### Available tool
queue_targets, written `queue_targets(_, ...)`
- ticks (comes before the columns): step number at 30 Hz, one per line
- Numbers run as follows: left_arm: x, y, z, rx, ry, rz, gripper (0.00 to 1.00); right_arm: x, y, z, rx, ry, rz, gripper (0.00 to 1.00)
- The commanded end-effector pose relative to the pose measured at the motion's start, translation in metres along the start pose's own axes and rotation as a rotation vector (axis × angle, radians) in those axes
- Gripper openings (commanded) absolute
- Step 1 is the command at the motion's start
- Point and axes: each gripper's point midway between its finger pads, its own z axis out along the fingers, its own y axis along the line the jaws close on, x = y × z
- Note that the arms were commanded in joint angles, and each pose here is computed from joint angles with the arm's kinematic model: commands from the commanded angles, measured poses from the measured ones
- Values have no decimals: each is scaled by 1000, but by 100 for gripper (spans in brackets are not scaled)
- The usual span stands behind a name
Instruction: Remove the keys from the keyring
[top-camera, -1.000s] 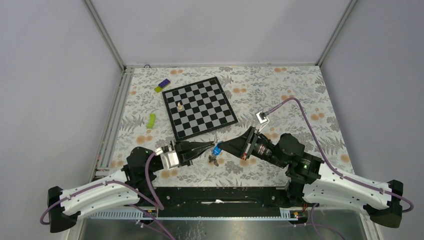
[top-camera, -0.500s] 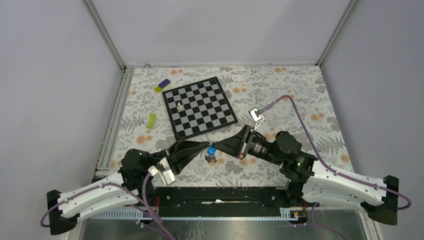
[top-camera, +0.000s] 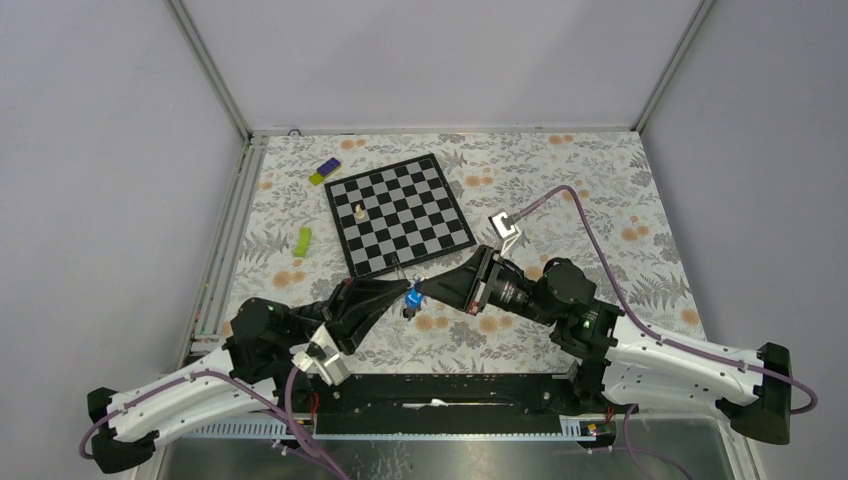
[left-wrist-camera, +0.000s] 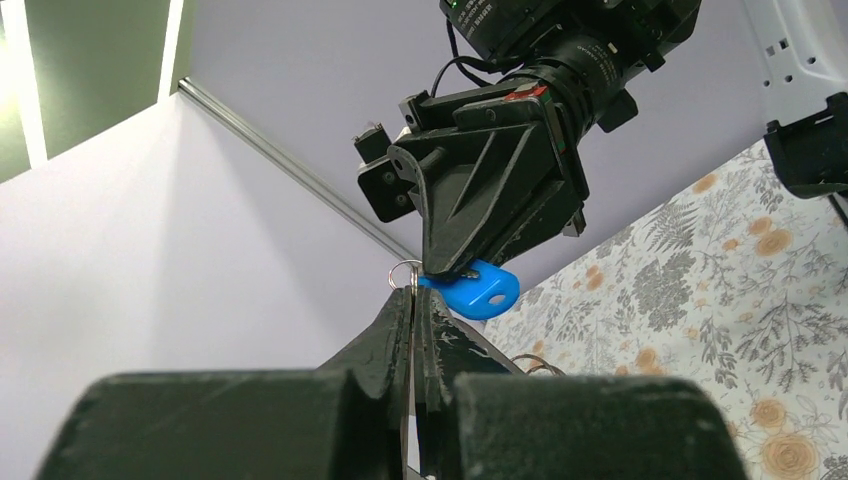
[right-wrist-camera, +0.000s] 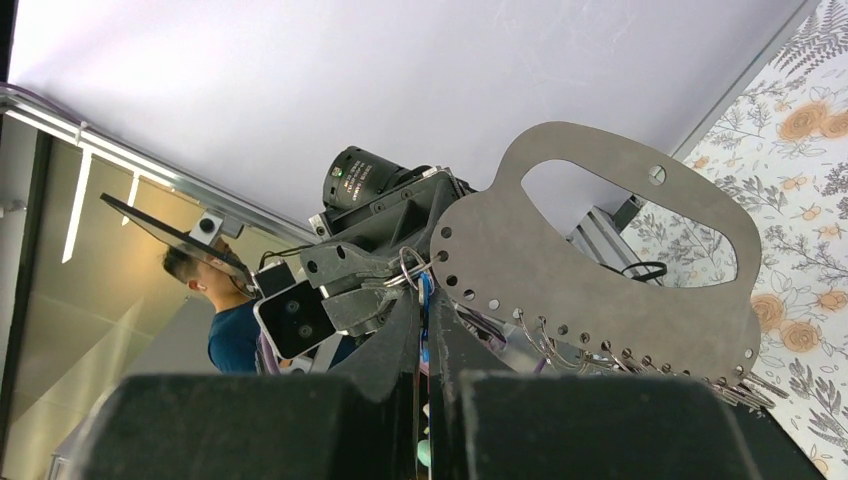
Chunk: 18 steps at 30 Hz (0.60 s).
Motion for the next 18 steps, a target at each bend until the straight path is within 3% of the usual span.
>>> queue_targets(1, -38, 33, -4, -81, -106, 131, 0, -32, 32, 5, -91, -118, -27, 0)
queue_targets(18, -52, 30, -9, -54, -154, 142, 0, -7, 15, 17, -59, -12, 93, 0)
